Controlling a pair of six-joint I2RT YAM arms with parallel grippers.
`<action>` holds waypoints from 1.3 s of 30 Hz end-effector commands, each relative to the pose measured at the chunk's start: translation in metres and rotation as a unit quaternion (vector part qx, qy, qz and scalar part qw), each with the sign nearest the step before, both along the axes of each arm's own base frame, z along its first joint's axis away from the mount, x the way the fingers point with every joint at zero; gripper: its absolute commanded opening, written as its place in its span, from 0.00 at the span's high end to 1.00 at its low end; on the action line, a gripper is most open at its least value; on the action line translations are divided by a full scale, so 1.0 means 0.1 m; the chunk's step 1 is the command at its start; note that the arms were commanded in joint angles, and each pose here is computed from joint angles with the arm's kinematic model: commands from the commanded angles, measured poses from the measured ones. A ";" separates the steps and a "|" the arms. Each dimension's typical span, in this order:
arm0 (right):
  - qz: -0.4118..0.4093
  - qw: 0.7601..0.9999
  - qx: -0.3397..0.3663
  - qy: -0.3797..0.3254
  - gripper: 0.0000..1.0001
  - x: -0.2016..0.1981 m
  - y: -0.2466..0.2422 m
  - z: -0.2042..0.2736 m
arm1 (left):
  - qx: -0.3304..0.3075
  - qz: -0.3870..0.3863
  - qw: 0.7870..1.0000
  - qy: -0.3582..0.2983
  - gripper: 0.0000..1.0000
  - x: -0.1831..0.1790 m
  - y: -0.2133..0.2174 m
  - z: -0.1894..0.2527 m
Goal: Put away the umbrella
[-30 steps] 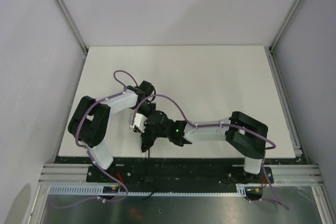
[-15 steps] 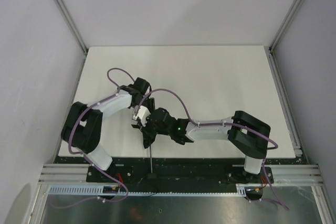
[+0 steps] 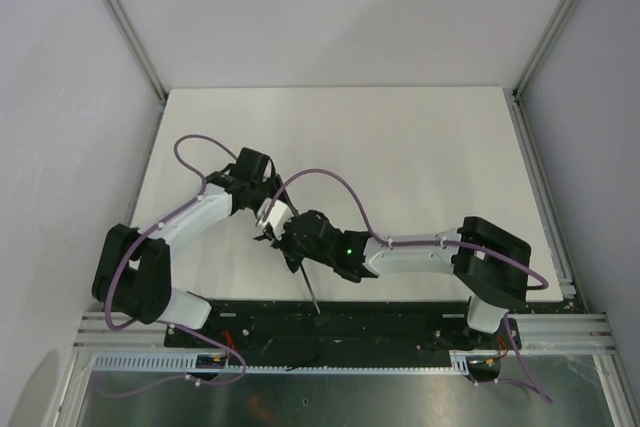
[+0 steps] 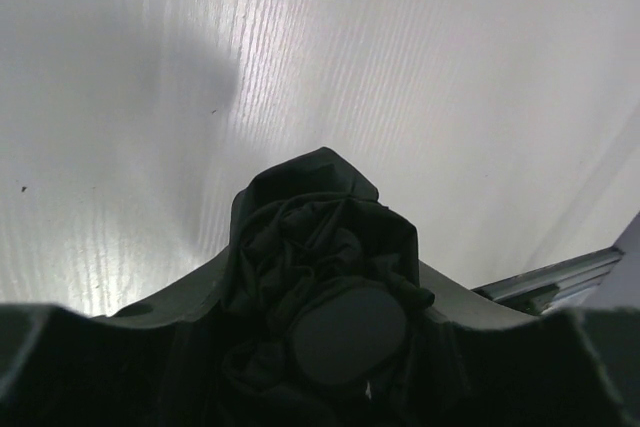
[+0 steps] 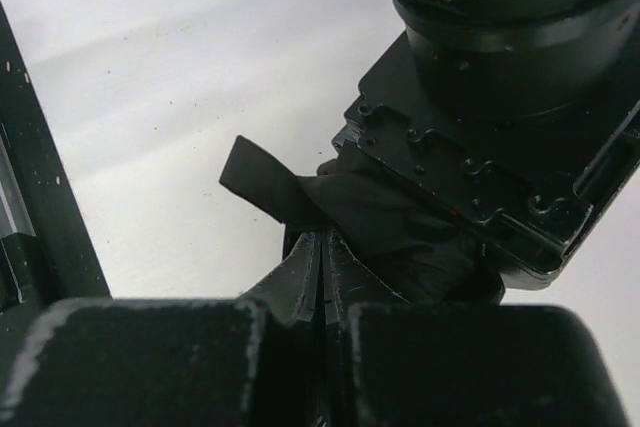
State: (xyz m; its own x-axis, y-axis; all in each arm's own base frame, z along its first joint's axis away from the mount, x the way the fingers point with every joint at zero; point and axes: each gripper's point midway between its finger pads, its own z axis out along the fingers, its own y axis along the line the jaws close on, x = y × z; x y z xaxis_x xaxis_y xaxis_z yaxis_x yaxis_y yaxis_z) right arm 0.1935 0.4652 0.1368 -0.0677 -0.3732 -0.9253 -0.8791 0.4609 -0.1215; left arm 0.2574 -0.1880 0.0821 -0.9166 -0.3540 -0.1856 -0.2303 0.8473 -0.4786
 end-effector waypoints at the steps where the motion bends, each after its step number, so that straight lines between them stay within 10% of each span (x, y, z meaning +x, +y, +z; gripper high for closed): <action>1: 0.037 0.999 0.016 0.002 1.00 -0.04 -0.01 0.13 | -0.085 0.054 0.995 -0.021 1.00 0.17 -0.23 0.28; 23: 0.075 0.981 -0.172 0.045 1.00 0.18 -0.61 -0.91 | -0.129 0.145 0.981 0.007 1.00 0.60 -0.20 -0.13; 31: 0.123 0.976 -0.110 0.144 0.91 0.02 -0.55 -0.79 | -0.171 0.112 0.976 -0.070 1.00 0.83 -0.32 0.12; 39: 0.101 0.964 0.020 0.246 0.65 -0.21 -0.50 0.08 | -0.255 0.038 0.928 -0.269 1.00 0.99 -0.45 1.14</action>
State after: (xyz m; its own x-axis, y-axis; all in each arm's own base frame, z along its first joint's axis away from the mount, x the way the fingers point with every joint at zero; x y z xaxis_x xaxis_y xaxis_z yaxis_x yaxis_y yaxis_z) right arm 0.2076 0.4113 0.0946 -0.2799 -0.4926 -0.8240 -0.9427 0.3035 0.1387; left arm 0.3295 -0.2157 0.0796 -0.7880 -0.5907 -0.1736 -0.2813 0.5962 -0.7519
